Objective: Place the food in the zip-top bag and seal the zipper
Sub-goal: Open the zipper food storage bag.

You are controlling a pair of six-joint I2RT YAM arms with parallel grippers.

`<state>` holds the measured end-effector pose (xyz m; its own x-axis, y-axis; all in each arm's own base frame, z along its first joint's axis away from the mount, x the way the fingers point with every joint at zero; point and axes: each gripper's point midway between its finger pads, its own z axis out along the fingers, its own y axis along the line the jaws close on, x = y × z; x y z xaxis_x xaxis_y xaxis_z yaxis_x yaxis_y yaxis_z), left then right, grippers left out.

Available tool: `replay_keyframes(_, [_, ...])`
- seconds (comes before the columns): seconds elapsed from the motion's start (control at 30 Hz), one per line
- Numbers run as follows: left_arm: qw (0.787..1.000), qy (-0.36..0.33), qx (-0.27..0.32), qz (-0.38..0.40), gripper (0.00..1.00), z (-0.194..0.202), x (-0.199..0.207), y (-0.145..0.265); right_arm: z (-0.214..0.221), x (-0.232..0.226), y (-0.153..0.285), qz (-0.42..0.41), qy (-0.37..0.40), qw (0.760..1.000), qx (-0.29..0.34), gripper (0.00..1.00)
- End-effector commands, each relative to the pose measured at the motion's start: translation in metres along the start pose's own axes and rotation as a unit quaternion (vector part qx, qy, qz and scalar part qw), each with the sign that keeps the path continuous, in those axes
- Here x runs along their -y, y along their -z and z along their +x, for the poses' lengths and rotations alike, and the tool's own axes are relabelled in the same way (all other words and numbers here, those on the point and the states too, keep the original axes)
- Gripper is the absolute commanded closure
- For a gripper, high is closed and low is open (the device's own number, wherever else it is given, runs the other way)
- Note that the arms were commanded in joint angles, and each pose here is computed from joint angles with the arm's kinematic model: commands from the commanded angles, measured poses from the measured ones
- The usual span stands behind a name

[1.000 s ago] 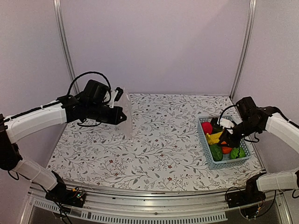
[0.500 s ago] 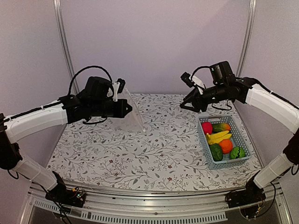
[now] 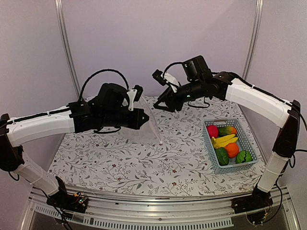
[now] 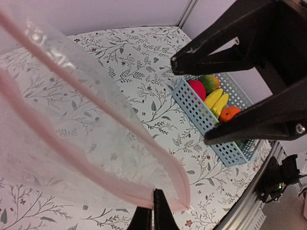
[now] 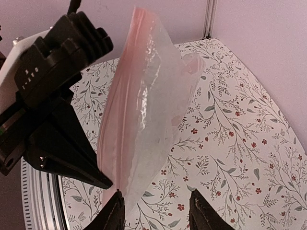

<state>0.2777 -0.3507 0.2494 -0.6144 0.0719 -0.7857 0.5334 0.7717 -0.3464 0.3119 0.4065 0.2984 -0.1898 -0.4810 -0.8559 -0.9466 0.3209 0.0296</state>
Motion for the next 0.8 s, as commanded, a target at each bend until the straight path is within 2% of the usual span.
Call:
replay_keyframes(0.0, [1.0, -0.007, 0.01, 0.006, 1.0, -0.005, 0.014, 0.003, 0.007, -0.004, -0.023, -0.02, -0.034, 0.999, -0.014, 0.55])
replay_keyframes(0.17, [1.0, -0.012, 0.011, 0.002, 1.0, -0.005, 0.015, 0.009, 0.012, -0.012, -0.031, -0.043, -0.051, 0.998, -0.021, 0.55])
replay_keyframes(0.5, [0.999, -0.022, 0.018, -0.015, 1.0, -0.002, 0.007, 0.012, 0.001, -0.038, -0.019, -0.092, -0.051, 0.994, -0.005, 0.54])
replay_keyframes(0.77, [1.0, -0.017, 0.018, -0.009, 1.0, 0.005, 0.005, 0.016, 0.009, -0.037, -0.026, -0.048, -0.039, 0.998, -0.021, 0.56])
